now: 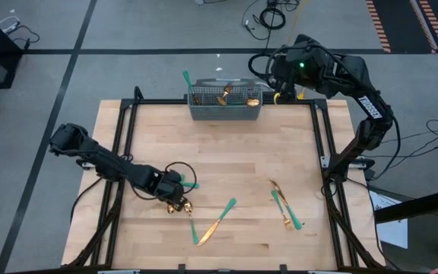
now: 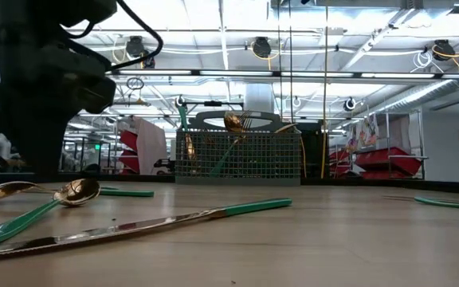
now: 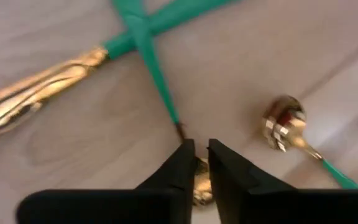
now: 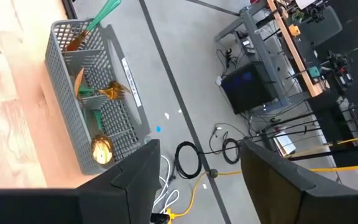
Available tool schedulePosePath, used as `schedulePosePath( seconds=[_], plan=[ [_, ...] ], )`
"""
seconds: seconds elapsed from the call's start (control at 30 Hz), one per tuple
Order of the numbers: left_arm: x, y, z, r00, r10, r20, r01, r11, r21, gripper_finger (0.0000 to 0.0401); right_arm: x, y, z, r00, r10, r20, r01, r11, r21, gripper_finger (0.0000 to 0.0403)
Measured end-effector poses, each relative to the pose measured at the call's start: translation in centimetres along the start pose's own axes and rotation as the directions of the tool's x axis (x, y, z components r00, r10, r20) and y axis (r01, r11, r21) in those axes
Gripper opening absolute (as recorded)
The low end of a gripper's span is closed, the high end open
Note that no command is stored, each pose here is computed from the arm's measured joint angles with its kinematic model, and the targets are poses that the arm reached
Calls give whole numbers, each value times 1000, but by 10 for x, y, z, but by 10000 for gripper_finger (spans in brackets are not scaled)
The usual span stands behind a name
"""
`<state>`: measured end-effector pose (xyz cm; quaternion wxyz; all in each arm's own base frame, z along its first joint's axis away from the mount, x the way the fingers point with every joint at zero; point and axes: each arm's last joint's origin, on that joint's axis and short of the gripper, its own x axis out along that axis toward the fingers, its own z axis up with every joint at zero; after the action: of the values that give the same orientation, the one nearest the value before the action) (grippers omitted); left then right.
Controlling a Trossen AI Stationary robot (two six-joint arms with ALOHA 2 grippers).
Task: Sort silverware
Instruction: Put the green spoon into the gray silverware organizer
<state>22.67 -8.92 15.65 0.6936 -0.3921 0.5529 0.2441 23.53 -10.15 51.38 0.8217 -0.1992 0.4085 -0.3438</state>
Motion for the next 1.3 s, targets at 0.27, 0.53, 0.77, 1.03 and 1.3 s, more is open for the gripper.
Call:
schedulePosePath(
  seconds=[0.27, 0.53, 0.77, 1.03, 1.3],
  plan=[
    [0, -1, 2, 1000, -14, 25, 12, 998, 62, 147, 0, 2, -1, 999, 53, 1, -53, 999, 9, 210],
    [1, 6, 1, 997, 72, 33, -72, 997, -15, 164, 0, 3, -1, 996, 86, 14, -86, 996, 21, 210],
    [29, -1, 2, 996, 94, -5, -94, 995, -15, 163, 0, 3, -1, 995, 101, 16, -101, 995, 11, 210],
    [29, 4, 1, 983, 176, -44, -179, 980, -89, 23, 0, 3, -1, 995, 97, 15, -97, 995, 4, 210],
    [7, -8, 9, 995, 100, -7, -100, 982, -163, 6, 1, 2, -1, 996, 92, 17, -93, 996, 12, 210]
  ],
)
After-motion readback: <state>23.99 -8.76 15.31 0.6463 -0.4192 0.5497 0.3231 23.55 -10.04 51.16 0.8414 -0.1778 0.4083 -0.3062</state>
